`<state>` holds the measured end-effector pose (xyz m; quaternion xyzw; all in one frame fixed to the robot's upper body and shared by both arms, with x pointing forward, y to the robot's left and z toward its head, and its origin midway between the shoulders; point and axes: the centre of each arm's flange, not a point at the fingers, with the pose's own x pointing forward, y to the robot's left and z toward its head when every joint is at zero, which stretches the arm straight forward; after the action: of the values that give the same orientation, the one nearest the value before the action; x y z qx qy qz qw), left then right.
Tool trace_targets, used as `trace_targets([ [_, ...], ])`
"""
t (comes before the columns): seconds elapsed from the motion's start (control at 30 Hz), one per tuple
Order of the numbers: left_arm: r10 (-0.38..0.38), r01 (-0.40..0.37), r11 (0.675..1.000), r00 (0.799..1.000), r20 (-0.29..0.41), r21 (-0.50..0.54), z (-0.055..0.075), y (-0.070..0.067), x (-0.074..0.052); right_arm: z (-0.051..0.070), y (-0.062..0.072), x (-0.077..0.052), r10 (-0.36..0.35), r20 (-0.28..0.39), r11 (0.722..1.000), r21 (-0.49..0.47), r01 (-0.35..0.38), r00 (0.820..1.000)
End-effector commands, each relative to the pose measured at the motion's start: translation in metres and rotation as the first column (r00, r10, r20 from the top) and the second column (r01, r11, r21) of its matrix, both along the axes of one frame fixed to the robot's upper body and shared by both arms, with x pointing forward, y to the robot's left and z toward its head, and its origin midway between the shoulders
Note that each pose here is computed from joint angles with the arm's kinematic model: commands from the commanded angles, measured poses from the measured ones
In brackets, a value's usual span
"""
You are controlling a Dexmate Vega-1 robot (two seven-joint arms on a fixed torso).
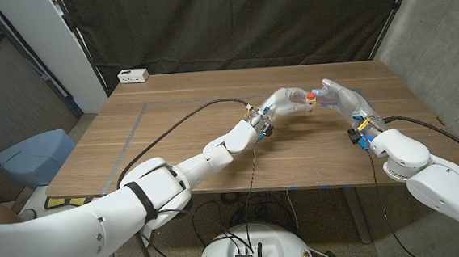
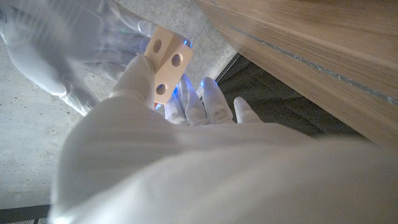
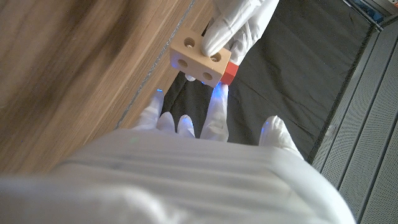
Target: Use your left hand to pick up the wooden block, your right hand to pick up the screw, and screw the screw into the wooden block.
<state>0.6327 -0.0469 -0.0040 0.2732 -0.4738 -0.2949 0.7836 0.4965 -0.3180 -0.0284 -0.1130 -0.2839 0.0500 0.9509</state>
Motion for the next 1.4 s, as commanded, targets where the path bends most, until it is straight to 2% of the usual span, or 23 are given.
trace_targets([
  [0.03, 0.000, 0.000, 1.000, 1.000, -0.005, -0.003, -0.001, 0.000, 0.000, -0.002, -0.001, -0.002, -0.012, 0.003, 1.000, 0.016, 0.012, 1.000],
  [1.4, -0.006, 0.006, 1.000, 1.000, -0.011, 0.001, -0.001, -0.001, 0.000, -0.007, 0.000, -0.015, -0.029, 0.005, 0.999, 0.020, 0.029, 1.000],
])
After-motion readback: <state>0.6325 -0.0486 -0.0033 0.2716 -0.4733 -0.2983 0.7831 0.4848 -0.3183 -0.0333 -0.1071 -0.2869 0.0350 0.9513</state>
